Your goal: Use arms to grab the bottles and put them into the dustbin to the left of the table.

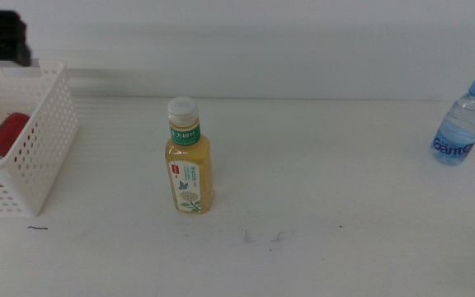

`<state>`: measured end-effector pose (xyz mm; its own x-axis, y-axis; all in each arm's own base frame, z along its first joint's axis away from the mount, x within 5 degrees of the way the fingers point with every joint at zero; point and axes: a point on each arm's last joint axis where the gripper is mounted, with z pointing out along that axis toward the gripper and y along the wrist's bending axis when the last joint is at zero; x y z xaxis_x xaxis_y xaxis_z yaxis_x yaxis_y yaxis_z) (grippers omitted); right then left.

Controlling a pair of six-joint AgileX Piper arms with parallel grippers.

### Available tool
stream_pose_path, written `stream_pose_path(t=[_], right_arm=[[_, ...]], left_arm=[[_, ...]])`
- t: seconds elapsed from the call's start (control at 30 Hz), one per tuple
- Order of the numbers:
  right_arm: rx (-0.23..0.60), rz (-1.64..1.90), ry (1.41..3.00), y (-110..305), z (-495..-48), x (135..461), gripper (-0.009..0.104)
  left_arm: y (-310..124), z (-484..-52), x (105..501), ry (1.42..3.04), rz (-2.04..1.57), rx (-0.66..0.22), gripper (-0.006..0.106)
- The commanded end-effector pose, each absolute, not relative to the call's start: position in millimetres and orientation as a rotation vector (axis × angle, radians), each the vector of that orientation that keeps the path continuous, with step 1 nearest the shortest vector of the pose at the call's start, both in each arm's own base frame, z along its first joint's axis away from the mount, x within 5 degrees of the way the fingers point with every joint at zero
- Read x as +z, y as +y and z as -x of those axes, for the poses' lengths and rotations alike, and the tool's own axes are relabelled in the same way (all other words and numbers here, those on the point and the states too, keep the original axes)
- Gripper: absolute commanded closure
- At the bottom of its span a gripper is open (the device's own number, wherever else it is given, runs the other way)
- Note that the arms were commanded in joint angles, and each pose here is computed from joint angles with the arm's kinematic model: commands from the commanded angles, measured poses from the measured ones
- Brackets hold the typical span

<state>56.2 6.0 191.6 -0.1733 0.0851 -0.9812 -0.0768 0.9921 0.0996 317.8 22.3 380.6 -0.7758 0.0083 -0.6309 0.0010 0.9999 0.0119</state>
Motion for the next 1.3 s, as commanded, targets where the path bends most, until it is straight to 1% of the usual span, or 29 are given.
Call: stream_pose_path(t=[0.0,0.07,0.13,0.23,0.3,0.37,0.4,0.6,0.8,0.93,1.0,1.1,1.27], right_arm=[[0.126,0.002,1.734,5.5,-56.1,191.1,0.016],[0.126,0.002,1.734,5.5,-56.1,191.1,0.016],[0.126,0.002,1.734,5.5,-56.1,191.1,0.016],[0.126,0.002,1.734,5.5,-56.1,191.1,0.016],[0.126,0.002,1.734,5.5,-56.1,191.1,0.016],[0.126,0.002,1.734,5.5,-56.1,191.1,0.016],[0.126,0.002,1.734,5.5,-56.1,191.1,0.016],[0.126,0.002,1.734,5.5,-56.1,191.1,0.016],[0.126,0.002,1.734,5.5,-56.1,191.1,0.016],[0.126,0.002,1.734,5.5,-56.1,191.1,0.016],[0.126,0.002,1.734,5.5,-56.1,191.1,0.016],[0.126,0.002,1.734,5.5,-56.1,191.1,0.016],[0.126,0.002,1.734,5.5,-56.1,191.1,0.016]], left_arm=[[0.3,-293.7,384.0,2.393,-0.054,-0.044,0.007],[-18.3,-271.8,386.6,2.343,-0.145,-0.049,0.007],[-34.5,-256.0,381.1,2.308,-0.221,-0.074,0.007],[-56.5,-236.2,365.1,2.128,-0.323,-0.111,0.007],[-66.3,-219.0,348.3,1.984,-0.353,-0.162,0.007],[-70.4,-203.8,332.6,1.922,-0.315,-0.245,0.007],[-71.2,-197.6,322.8,1.91,-0.301,-0.273,0.007],[-76.5,-174.5,273.6,1.877,-0.297,-0.342,0.007],[-85.4,-177.1,230.1,1.831,-0.298,-0.35,0.007],[-91.0,-184.1,212.3,1.808,-0.299,-0.341,0.007],[-94.2,-188.6,201.9,1.843,-0.307,-0.333,0.007],[-97.9,-194.9,192.2,1.852,-0.308,-0.326,0.007],[-101.7,-200.1,183.6,1.855,-0.272,-0.365,0.007]])
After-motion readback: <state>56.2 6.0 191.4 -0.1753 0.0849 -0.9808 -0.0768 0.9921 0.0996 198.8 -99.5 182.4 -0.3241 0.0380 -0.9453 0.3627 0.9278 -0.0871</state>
